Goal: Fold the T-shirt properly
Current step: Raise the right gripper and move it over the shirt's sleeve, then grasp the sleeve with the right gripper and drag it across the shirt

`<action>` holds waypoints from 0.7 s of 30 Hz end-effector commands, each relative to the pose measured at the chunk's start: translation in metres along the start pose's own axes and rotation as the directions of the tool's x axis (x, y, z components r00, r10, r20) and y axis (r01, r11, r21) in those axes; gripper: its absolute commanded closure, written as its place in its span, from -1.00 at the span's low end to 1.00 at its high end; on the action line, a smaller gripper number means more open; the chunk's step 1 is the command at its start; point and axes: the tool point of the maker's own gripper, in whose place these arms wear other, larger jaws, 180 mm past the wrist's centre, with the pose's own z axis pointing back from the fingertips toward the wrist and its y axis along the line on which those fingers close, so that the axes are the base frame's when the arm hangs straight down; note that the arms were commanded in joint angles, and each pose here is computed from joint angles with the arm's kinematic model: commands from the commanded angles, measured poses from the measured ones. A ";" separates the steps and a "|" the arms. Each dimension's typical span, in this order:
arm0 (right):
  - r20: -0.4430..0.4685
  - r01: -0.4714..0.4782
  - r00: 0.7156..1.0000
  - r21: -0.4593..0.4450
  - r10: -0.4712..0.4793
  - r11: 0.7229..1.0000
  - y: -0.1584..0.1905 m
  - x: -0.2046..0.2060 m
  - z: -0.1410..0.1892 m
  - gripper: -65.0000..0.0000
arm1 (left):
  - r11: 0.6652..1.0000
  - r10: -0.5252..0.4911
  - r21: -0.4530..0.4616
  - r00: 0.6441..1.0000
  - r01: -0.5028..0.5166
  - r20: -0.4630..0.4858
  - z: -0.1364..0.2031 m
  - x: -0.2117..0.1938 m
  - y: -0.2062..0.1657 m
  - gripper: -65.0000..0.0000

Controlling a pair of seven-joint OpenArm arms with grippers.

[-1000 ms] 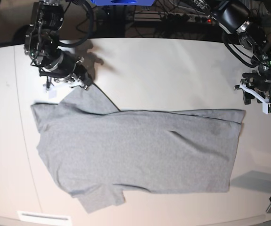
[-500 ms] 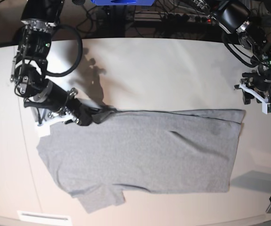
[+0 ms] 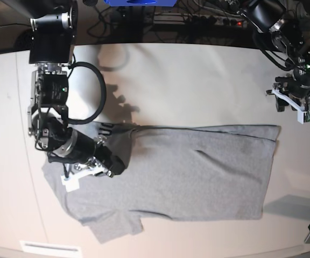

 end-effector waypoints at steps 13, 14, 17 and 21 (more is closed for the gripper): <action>0.020 -0.070 0.997 -0.010 0.070 0.998 0.021 0.026 -0.045 0.99 | 1.000 -0.027 0.016 0.999 0.027 0.017 0.007 0.002 0.007 0.11; 0.024 -0.072 0.997 -0.018 0.072 0.997 0.019 0.027 -0.048 0.99 | 1.000 -0.027 0.017 1.000 0.026 0.014 0.007 0.000 0.008 0.11; 0.071 -0.098 0.992 -0.044 0.101 0.994 0.014 0.041 -0.049 0.99 | 0.999 -0.029 0.019 1.000 0.029 0.012 0.007 0.000 0.009 0.11; 0.135 -0.110 0.984 -0.076 0.120 0.991 0.004 0.054 -0.047 0.99 | 0.999 -0.035 0.019 0.999 0.035 -0.010 0.009 -0.009 0.010 0.11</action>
